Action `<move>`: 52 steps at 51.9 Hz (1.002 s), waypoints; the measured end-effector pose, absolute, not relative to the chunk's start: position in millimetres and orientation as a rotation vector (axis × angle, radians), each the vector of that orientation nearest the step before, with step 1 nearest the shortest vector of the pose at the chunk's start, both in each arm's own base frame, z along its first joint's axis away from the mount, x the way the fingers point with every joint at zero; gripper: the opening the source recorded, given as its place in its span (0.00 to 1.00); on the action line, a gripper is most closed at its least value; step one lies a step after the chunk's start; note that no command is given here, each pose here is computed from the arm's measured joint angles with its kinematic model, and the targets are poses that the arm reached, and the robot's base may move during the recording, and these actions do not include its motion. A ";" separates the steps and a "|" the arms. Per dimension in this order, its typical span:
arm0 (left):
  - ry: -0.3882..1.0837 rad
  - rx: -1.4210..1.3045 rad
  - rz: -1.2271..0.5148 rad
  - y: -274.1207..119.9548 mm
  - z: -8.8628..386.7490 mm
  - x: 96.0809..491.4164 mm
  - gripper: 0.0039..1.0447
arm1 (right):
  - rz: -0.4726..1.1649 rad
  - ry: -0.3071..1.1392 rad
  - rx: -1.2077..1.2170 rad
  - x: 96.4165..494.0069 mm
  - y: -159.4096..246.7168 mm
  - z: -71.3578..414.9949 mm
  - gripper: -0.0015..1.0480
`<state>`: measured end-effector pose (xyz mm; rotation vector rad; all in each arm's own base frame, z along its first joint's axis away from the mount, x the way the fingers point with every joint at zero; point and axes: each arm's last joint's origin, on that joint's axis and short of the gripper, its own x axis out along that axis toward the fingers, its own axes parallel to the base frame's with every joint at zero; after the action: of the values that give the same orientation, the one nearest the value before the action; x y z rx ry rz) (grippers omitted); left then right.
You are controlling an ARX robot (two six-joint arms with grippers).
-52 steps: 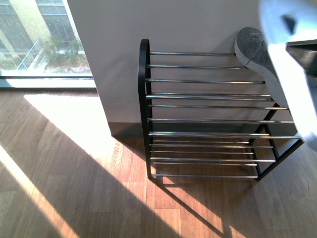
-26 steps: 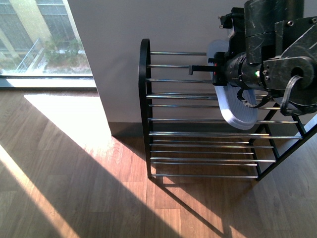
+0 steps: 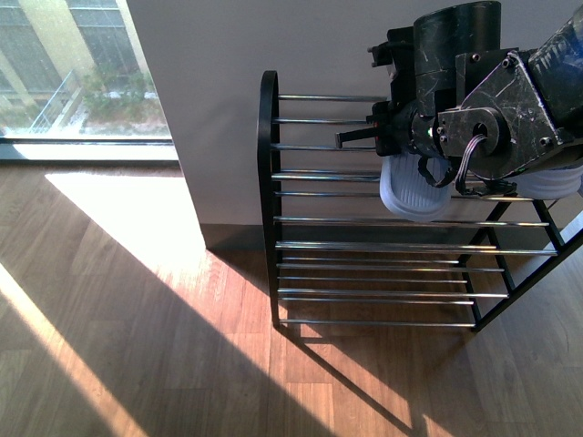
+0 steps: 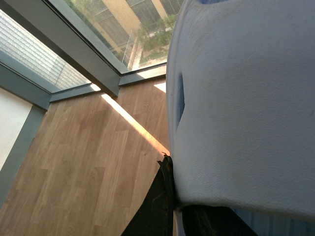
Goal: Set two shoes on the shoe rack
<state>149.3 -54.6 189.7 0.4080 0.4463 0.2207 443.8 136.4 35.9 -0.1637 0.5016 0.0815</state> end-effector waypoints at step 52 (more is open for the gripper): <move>0.446 0.408 0.221 -54.6 189.7 149.3 0.02 | 0.266 0.330 -0.119 379.3 124.8 104.5 0.91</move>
<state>149.3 -54.6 189.7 0.4080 0.4463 0.2207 379.3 124.8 104.5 -0.1189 0.3297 0.2660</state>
